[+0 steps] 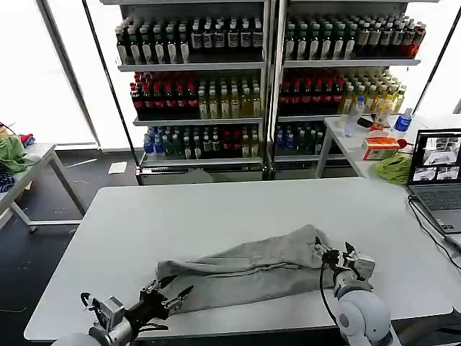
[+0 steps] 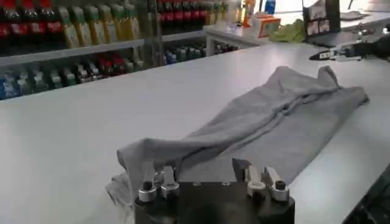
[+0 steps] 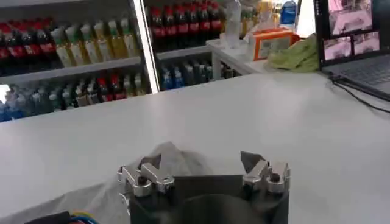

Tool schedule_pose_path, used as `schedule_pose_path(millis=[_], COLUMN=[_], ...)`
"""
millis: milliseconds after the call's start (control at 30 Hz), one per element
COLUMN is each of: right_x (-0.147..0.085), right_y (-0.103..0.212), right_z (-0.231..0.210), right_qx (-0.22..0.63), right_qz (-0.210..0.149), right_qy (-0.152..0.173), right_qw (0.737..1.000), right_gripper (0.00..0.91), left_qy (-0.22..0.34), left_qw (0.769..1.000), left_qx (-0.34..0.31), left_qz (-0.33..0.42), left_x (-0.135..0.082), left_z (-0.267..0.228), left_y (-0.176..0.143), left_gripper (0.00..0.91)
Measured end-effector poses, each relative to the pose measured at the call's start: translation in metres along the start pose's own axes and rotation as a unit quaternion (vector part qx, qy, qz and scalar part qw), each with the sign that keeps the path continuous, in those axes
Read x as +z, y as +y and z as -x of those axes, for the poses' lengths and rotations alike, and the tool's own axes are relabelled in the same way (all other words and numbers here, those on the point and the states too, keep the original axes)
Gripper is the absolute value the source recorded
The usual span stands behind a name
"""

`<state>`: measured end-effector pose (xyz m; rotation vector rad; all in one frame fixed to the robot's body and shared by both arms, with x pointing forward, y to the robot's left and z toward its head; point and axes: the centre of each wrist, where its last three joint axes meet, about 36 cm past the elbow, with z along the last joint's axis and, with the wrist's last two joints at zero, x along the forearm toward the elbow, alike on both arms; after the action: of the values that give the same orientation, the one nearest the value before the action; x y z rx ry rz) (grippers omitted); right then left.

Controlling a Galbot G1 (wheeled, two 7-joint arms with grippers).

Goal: Fold and organize the clothes.

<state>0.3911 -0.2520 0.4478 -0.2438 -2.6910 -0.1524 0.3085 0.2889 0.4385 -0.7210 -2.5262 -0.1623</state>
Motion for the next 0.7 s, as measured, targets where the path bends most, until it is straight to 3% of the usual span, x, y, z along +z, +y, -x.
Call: schedule_pose_path(millis=[433, 700], right_x=[-0.002, -0.002], right_y=[0.001, -0.001], right_z=[0.003, 0.002], right_qx=[-0.001, -0.002], right_qz=[-0.002, -0.005], right_qy=[-0.003, -0.002], right_qw=[1.000, 1.000], right_gripper=[0.907, 0.907], left_qy=[-0.045, -0.035], left_qw=[0.992, 0.986], left_qx=[-0.096, -0.118], left_qz=[-0.062, -0.113], left_x=[-0.012, -0.002], left_z=[0.013, 0.023], left_y=[0.025, 0.025], left_gripper=[0.907, 0.907])
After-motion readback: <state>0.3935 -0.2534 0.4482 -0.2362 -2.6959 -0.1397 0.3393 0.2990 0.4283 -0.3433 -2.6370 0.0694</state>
